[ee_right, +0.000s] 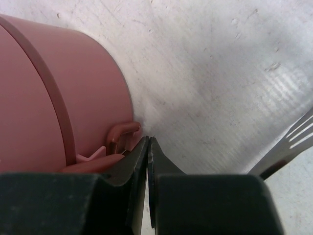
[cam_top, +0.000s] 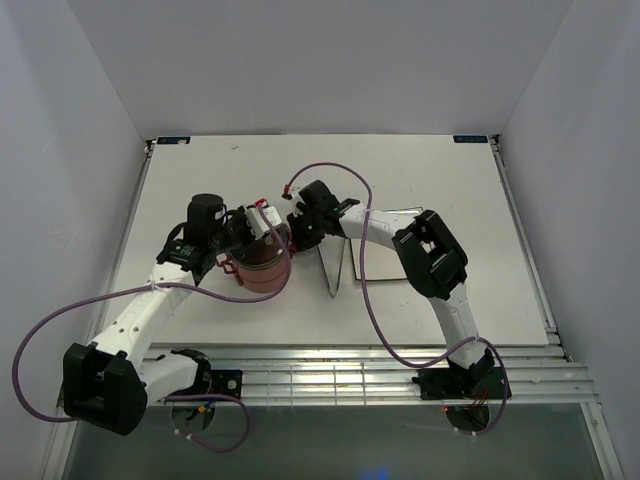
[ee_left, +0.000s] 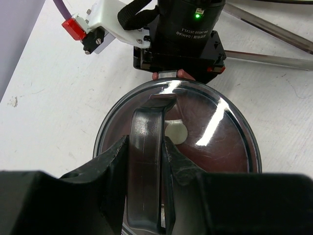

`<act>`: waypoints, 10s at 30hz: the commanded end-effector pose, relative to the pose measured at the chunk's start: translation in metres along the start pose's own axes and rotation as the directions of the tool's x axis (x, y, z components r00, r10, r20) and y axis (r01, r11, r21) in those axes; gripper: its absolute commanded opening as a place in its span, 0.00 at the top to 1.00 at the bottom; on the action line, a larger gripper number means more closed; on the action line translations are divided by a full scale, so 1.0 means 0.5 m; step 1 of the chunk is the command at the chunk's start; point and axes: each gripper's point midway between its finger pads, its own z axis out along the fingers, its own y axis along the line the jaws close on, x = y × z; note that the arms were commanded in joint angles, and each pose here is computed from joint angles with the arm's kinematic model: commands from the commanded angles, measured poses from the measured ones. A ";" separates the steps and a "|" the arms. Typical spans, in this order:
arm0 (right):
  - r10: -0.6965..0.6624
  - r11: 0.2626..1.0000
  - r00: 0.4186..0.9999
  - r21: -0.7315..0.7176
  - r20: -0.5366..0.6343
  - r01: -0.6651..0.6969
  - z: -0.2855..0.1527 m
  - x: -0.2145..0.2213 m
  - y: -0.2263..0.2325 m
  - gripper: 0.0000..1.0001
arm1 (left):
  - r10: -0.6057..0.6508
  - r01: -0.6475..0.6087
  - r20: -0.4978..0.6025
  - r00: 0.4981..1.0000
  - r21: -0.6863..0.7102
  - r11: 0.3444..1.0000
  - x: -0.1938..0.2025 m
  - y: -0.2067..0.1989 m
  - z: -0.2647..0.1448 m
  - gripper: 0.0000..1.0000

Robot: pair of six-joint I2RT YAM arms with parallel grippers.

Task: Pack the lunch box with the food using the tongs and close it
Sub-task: Close the fastener on the packing box.

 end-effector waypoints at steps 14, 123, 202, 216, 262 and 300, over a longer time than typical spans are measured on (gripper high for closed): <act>0.013 0.992 0.997 -0.123 0.072 -0.004 -0.129 -0.030 0.040 0.92 | -0.084 0.078 -0.106 0.991 -0.053 0.996 0.006 0.012 -0.055 0.02; -0.569 0.684 0.751 -0.314 0.334 0.658 -0.049 -0.074 0.256 0.92 | -0.942 0.977 0.336 0.007 -0.204 -0.065 0.113 -0.008 0.003 1.00; -0.050 0.988 0.916 -0.113 0.399 0.104 0.019 -0.137 0.134 0.87 | -0.829 0.879 0.495 0.260 -0.477 -0.009 0.102 0.152 -0.123 0.87; -0.254 0.923 0.857 -0.151 0.448 0.353 -0.071 -0.128 0.192 0.30 | -0.797 0.883 0.541 0.267 -0.469 -0.022 0.071 0.174 -0.163 0.86; -0.459 0.769 0.782 -0.251 0.421 0.587 -0.091 -0.065 0.053 0.40 | -0.901 0.931 0.295 0.317 -0.278 0.236 0.033 0.116 -0.057 0.84; -0.499 0.713 0.724 -0.249 0.477 0.655 -0.066 -0.046 0.086 0.92 | -0.911 0.919 0.282 0.302 -0.341 0.199 0.063 0.129 -0.042 0.84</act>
